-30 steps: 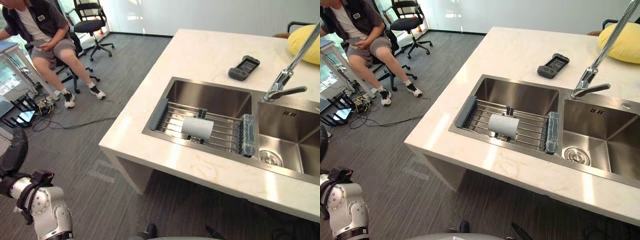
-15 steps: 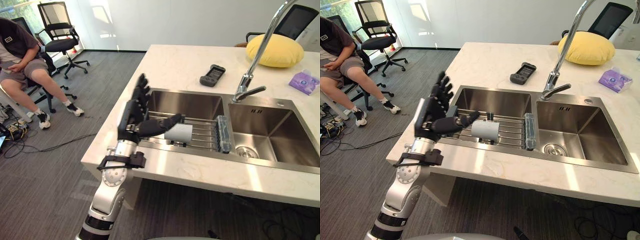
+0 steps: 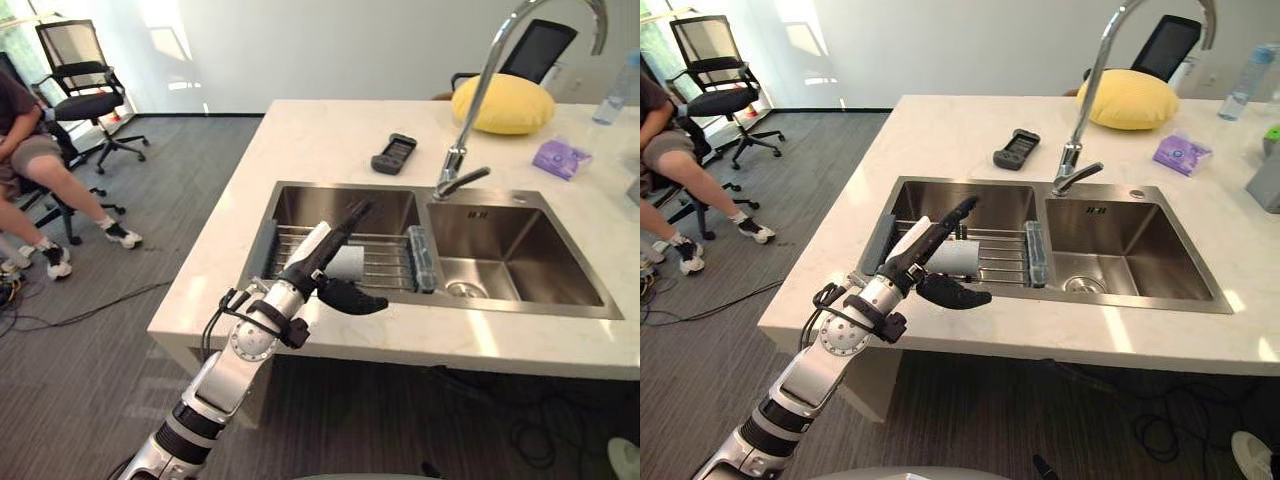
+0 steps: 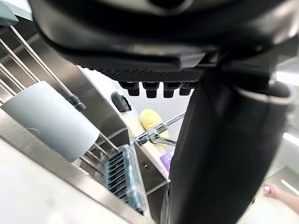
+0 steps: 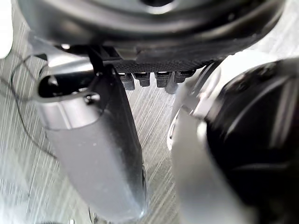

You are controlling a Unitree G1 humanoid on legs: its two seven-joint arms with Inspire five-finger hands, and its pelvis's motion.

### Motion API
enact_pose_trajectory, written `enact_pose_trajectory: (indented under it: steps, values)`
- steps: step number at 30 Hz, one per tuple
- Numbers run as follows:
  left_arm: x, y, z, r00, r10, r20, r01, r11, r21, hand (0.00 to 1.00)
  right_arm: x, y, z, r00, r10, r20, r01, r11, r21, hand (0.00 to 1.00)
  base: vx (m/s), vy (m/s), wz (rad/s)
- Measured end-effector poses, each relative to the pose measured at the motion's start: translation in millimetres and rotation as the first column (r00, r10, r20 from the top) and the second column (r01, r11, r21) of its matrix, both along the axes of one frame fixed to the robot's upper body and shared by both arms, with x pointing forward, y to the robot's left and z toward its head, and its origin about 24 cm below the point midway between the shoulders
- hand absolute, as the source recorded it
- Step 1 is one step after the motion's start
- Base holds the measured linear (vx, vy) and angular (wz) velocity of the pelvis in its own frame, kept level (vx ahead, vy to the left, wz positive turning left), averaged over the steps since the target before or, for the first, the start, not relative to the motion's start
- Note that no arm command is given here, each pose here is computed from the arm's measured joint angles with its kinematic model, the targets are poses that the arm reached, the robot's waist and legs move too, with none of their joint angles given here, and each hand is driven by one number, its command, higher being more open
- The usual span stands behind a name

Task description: Walk over to the sink, pick up the cup, carry it to the dishwasher, place the cup inside the dishwasher, then close the dishwasher door

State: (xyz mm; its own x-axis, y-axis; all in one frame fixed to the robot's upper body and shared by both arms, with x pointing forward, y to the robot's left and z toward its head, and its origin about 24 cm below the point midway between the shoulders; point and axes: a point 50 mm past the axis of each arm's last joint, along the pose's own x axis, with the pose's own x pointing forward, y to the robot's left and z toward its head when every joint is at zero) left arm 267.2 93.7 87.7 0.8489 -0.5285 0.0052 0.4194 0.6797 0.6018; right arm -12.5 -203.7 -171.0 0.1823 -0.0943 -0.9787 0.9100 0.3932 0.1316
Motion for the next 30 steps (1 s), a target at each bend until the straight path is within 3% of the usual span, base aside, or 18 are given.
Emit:
enact_pose_trajectory:
  steps: [8, 16, 22, 25, 30]
  values:
    - [7, 22, -20, 0.989, 0.145, -0.003, -0.144, 0.984, 0.103, 1.0, -2, 5, -1, 1.0, 0.006, -0.003, -0.006, 1.0, 0.016, 1.0, -0.02, -0.006, -0.09]
    - [19, 33, -11, 0.949, 0.315, -0.005, -0.314, 0.944, -0.101, 1.0, -3, 12, -2, 1.0, 0.001, 0.007, -0.001, 0.999, 0.039, 1.0, -0.02, -0.001, -0.14]
    - [32, 62, -13, 0.851, 0.519, -0.084, -0.519, 0.805, -0.287, 1.0, -2, 13, -1, 0.999, 0.049, 0.021, -0.05, 0.998, 0.041, 1.0, -0.02, -0.013, -0.06]
    - [34, 70, -10, 0.836, 0.545, -0.065, -0.534, 0.782, -0.32, 1.0, 1, 14, -1, 0.997, 0.07, 0.024, -0.071, 0.997, 0.039, 1.0, 0.01, -0.005, -0.08]
    - [41, 63, -2, 0.851, 0.524, -0.018, -0.499, 0.799, -0.335, 1.0, 2, 15, 0, 0.997, 0.071, 0.027, -0.072, 0.997, 0.038, 1.0, 0.02, -0.007, -0.05]
